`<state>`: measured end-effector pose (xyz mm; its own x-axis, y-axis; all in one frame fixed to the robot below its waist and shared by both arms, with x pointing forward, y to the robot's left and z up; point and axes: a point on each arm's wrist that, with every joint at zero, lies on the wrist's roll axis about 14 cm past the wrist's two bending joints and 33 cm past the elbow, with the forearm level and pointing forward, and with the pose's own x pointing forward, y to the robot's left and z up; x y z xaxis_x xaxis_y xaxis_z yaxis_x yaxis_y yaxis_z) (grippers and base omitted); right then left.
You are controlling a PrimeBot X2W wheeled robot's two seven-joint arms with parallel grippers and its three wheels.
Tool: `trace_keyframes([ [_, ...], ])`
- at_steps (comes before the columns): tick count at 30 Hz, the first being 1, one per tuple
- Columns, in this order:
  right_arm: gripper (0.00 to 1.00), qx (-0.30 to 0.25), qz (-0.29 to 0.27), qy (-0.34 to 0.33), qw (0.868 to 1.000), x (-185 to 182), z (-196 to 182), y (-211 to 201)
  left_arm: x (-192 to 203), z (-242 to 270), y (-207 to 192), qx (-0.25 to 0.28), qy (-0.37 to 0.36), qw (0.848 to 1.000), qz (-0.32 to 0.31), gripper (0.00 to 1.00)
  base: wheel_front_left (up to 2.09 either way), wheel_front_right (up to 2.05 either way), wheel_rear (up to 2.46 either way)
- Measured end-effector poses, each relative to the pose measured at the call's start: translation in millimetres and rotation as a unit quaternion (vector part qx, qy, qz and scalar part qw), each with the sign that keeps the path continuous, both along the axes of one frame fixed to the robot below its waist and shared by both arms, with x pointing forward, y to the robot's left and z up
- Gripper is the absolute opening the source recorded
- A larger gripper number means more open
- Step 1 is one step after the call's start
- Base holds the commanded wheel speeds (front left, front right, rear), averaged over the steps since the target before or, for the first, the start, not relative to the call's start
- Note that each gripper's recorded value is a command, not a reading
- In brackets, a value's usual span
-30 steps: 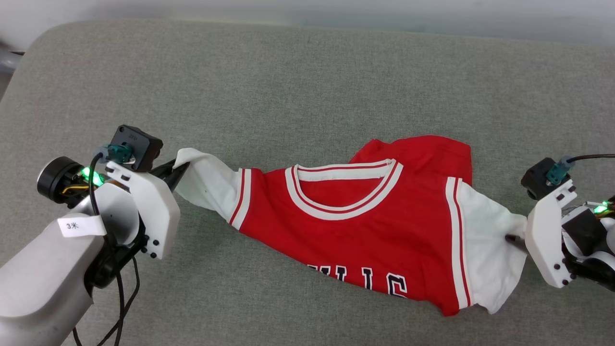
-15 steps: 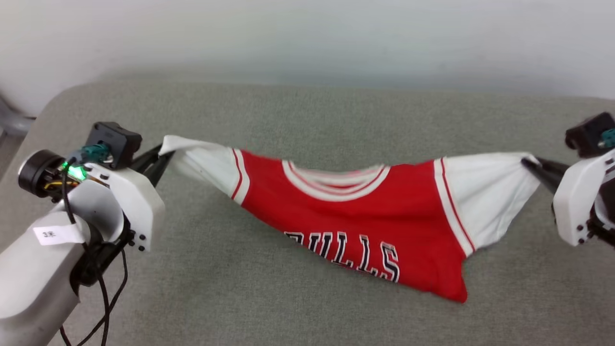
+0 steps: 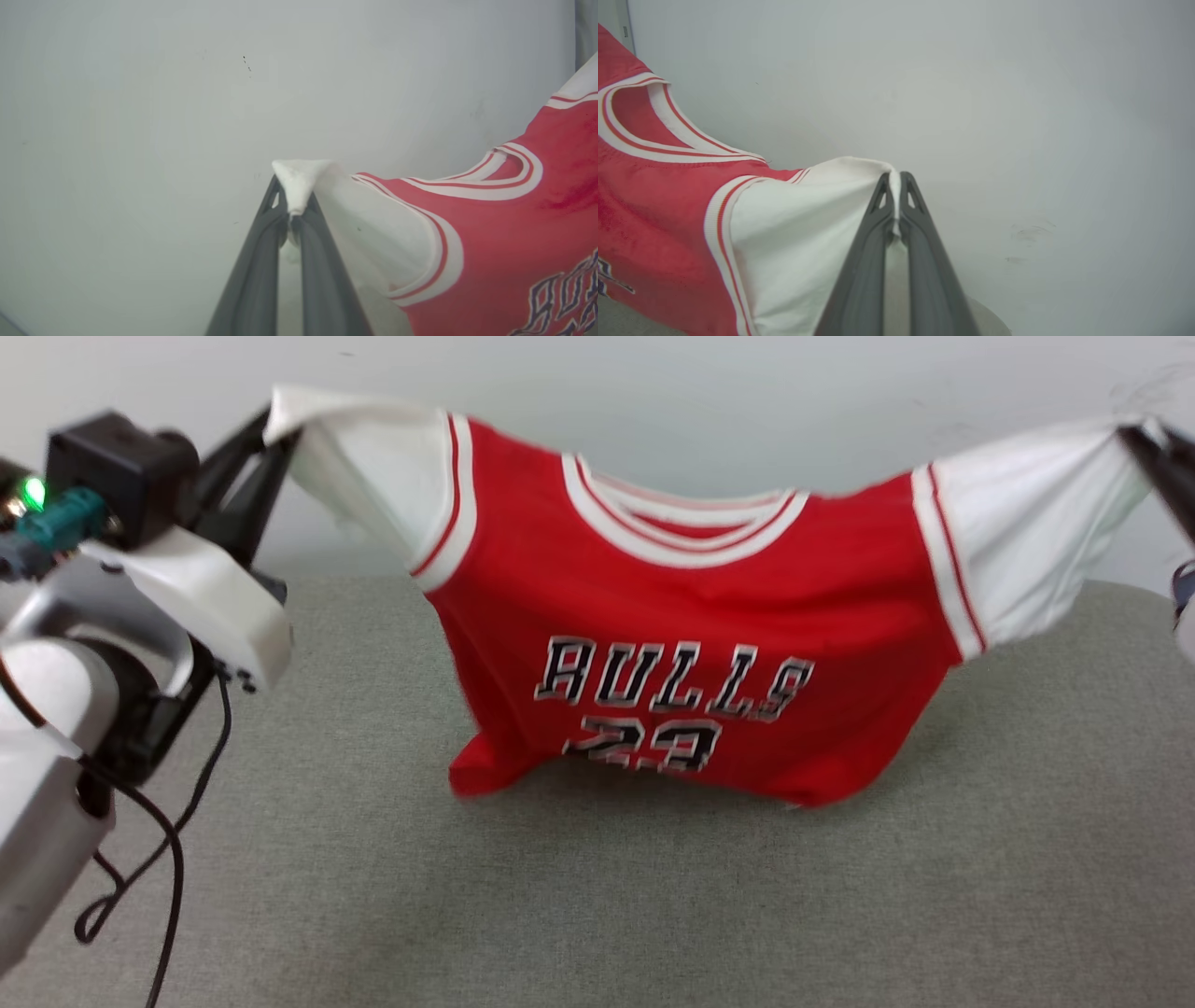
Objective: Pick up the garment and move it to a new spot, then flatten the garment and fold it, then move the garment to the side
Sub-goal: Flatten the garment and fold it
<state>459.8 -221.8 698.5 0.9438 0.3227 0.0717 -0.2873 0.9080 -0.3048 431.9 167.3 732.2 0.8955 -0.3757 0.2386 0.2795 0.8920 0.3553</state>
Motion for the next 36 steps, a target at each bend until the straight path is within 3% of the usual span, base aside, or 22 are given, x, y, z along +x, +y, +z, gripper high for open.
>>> trace_keyframes([
  [8, 0.0, 0.015, -0.019, -0.114, 0.993, -9.8, 81.1, -5.9, -7.9, 85.0, -18.6, -0.006, -0.111, 0.993, -0.025, 0.0, 0.0, 0.0, 0.0],
  [17, 0.0, 0.018, -0.02, -0.156, 0.987, 4.9, 116.9, 6.7, 16.1, 120.8, -34.1, -0.027, -0.147, 0.988, -0.047, 0.0, 0.0, 0.0, 0.0],
  [22, 0.0, 0.013, -0.033, -0.158, 0.987, 36.1, 121.9, 4.5, 53.1, 116.4, -37.2, -0.035, -0.136, 0.989, -0.046, 0.0, 0.0, 0.0, 0.0],
  [36, 0.0, -0.006, -0.057, -0.152, 0.987, 165.6, 106.2, 9.2, 190.5, 84.8, -32.1, -0.051, -0.111, 0.992, -0.015, 0.0, 0.0, 0.0, 0.0],
])
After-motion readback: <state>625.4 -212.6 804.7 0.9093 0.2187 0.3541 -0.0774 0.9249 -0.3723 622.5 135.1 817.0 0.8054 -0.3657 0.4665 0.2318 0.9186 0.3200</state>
